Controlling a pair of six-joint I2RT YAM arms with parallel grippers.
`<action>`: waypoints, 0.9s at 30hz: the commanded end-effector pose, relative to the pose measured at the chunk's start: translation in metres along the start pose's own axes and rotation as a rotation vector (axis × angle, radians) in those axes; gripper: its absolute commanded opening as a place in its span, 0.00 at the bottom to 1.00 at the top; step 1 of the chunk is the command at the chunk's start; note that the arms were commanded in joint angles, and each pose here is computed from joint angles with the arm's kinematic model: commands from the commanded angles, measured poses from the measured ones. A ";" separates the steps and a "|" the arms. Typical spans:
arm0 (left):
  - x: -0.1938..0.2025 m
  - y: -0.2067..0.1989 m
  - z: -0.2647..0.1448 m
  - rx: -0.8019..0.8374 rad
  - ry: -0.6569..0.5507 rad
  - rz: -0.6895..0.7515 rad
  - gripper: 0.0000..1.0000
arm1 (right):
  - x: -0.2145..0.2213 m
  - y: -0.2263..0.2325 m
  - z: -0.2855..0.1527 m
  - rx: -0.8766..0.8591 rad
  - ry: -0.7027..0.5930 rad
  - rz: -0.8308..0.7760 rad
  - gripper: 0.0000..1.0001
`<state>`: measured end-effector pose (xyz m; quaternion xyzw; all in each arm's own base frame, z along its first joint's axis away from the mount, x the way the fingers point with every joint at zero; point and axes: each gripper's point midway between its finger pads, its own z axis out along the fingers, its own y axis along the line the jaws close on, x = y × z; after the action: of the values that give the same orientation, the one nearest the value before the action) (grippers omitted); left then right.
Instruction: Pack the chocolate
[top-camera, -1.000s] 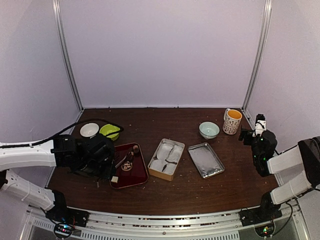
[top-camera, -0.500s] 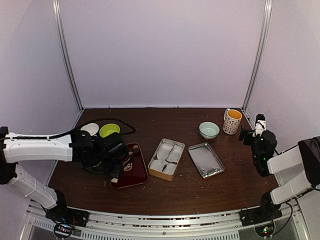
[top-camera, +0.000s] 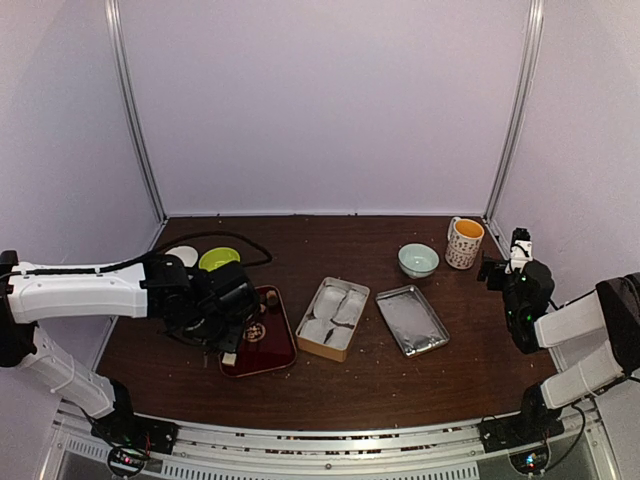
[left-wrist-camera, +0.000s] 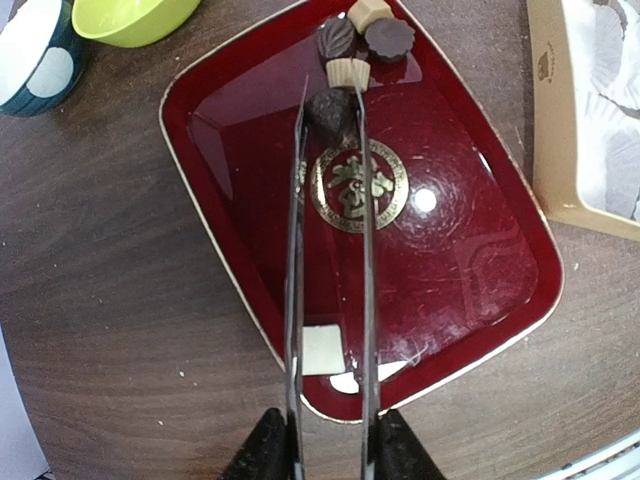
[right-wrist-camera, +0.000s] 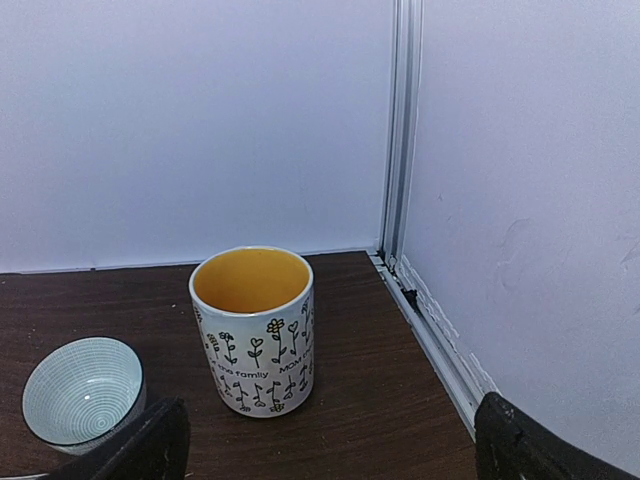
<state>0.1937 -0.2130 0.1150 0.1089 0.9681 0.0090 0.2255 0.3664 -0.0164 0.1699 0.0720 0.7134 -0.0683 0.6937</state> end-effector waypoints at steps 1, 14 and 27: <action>-0.013 0.003 -0.009 -0.006 -0.047 -0.028 0.28 | -0.005 -0.003 0.003 0.015 -0.012 0.015 1.00; -0.018 -0.001 -0.016 0.024 -0.059 -0.031 0.25 | -0.005 -0.004 0.003 0.017 -0.012 0.014 1.00; -0.026 -0.007 -0.056 0.213 -0.133 -0.079 0.26 | -0.005 -0.004 0.003 0.017 -0.012 0.014 1.00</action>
<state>0.1895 -0.2120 0.1579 0.0942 0.9585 -0.0596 0.2624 0.3664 -0.0164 0.1699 0.0720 0.7134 -0.0685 0.6936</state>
